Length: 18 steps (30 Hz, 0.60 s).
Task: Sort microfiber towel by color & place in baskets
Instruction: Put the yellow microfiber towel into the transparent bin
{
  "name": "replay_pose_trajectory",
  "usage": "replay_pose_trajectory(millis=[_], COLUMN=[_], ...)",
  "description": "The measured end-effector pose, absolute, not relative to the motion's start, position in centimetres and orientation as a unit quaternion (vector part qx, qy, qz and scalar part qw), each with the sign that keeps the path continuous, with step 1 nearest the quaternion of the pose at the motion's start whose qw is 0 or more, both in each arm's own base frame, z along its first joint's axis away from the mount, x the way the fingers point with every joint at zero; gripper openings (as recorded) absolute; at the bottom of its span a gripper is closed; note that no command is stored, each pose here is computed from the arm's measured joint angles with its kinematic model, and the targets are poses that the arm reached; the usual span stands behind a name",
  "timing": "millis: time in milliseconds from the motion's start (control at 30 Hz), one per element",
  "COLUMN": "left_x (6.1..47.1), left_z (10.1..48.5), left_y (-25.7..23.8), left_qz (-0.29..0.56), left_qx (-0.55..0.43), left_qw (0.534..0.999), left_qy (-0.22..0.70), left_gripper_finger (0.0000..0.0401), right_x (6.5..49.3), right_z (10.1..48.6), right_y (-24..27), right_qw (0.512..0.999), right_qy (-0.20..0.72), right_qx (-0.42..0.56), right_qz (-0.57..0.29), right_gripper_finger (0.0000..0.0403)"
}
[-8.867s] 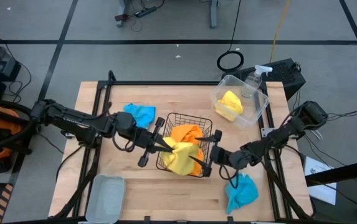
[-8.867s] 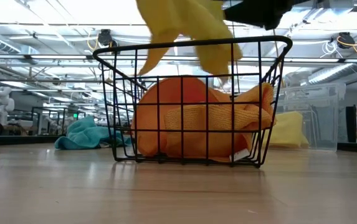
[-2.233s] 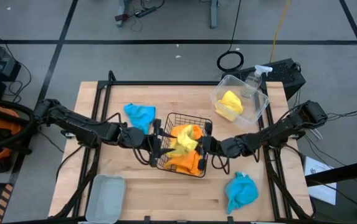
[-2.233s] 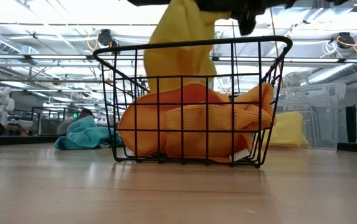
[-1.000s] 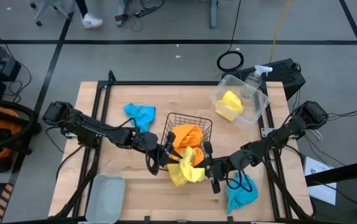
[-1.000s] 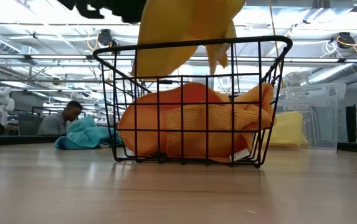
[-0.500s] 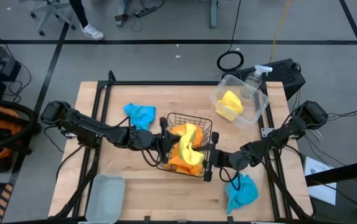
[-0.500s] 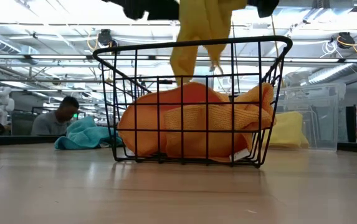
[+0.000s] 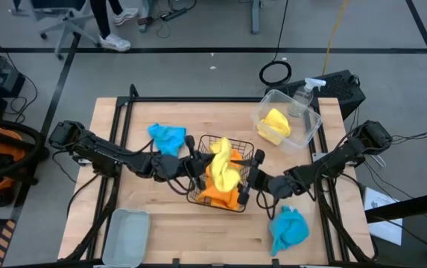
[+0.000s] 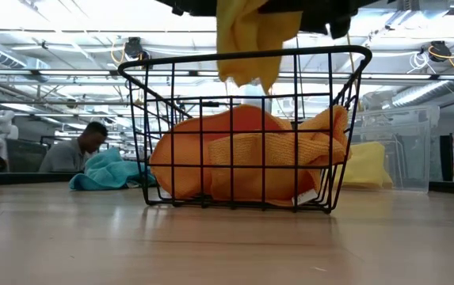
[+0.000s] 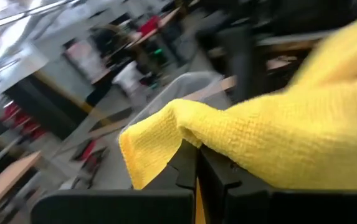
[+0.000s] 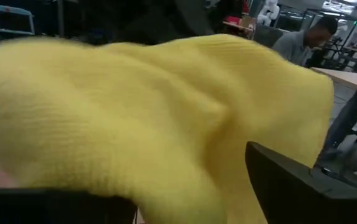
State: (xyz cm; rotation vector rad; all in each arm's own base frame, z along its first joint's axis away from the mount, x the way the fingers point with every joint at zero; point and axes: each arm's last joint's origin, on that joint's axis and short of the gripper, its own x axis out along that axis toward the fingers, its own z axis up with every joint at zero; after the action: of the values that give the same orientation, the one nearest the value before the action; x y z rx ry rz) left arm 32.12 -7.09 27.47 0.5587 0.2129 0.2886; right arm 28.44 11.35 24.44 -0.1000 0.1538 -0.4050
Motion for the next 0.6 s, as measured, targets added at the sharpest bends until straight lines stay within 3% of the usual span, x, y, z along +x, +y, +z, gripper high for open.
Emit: replay_pose_trajectory(millis=[333, 600], left_x=[32.2, 32.1], left_z=[27.7, 27.3], left_y=[-8.4, -8.4], left_qz=[0.002, -0.012], left_qx=[0.279, 0.295], left_qw=[0.959, 0.952], left_qy=[0.057, 0.077], left_gripper_finger=[0.0004, 0.0004], right_x=[28.9, 28.6], right_z=[24.6, 24.8], right_y=[10.6, 11.4], right_qw=[0.980, 0.980], right_qy=[0.073, 0.067], right_qx=[-0.056, -0.088], right_qz=[-0.176, -0.166], right_gripper_finger=[0.0258, 0.0273])
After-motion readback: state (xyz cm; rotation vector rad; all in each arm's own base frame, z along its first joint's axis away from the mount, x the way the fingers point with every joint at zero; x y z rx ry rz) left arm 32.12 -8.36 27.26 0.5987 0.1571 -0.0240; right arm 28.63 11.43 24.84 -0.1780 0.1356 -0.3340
